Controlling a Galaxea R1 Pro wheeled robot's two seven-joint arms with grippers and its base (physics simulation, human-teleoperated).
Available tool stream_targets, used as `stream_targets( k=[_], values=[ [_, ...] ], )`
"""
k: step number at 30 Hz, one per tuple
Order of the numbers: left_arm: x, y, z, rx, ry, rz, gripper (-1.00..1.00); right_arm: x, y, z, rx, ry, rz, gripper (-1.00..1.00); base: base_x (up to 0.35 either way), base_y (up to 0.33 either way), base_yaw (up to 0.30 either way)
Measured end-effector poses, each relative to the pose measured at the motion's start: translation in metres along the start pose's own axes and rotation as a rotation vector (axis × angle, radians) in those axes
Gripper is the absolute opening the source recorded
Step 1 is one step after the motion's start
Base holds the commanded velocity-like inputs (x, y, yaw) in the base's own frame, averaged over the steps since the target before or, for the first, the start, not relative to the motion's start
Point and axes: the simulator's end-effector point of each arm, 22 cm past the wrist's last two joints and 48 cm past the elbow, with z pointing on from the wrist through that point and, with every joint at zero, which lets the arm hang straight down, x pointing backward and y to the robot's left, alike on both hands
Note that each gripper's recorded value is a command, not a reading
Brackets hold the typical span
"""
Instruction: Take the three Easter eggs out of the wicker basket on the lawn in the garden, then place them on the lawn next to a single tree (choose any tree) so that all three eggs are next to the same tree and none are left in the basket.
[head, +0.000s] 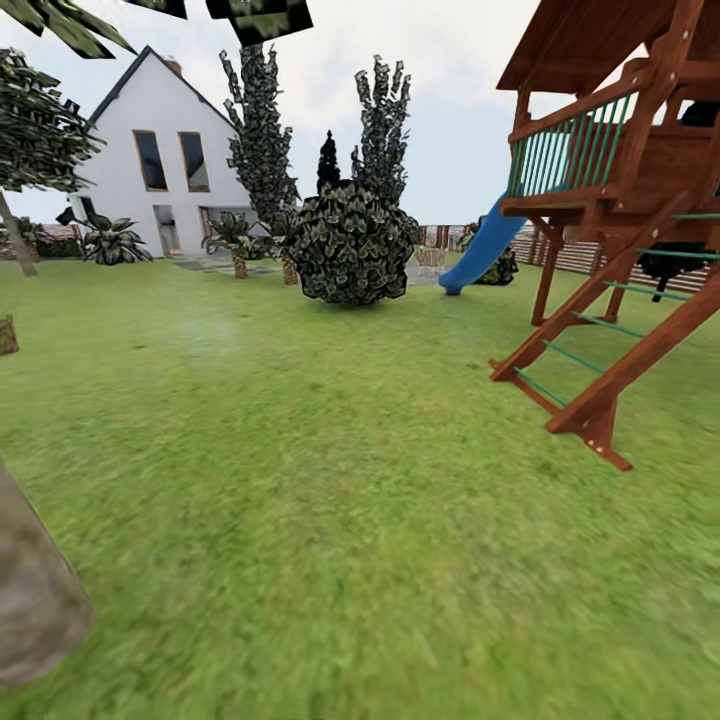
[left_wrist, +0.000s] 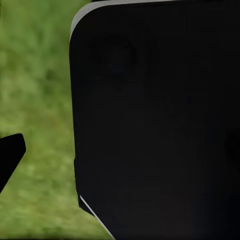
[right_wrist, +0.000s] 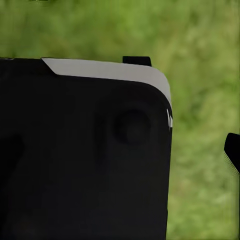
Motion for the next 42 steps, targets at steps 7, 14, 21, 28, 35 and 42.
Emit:
stream_targets(
  k=[7, 14, 21, 28, 35, 42],
  values=[
    [0.0, 0.0, 0.0, 0.0, 0.0, 0.0, 1.0, 0.0, -0.0003, 0.0, 0.001, 0.0, -0.001, 1.0, 0.0, 0.0, 0.289],
    [0.0, 0.0, 0.0, 0.0, 0.0, 0.0, 1.0, 0.0, -0.0007, 0.0, 0.002, 0.001, -0.001, 1.0, 0.0, 0.0, 0.289],
    [0.0002, 0.0, 0.0, 0.0, 0.001, 0.0, 1.0, 0.0, -0.0024, 0.0, 0.003, 0.001, -0.001, 1.0, 0.0, 0.0, 0.188],
    [0.0001, 0.0, 0.0, 0.0, 0.0, 0.0, 1.0, 0.0, -0.0043, 0.0, 0.004, 0.001, -0.001, 1.0, 0.0, 0.0, 0.013],
    [0.0002, 0.0, 0.0, 0.0, 0.001, 0.0, 1.0, 0.0, -0.0044, 0.0, 0.004, 0.001, -0.001, 1.0, 0.0, 0.0, 0.0],
    [0.0, 0.0, 0.0, 0.0, 0.0, 0.0, 1.0, -0.0002, -0.0045, 0.0, 0.005, 0.0, 0.0, 1.0, 0.0, 0.0, 0.0]
  ],
)
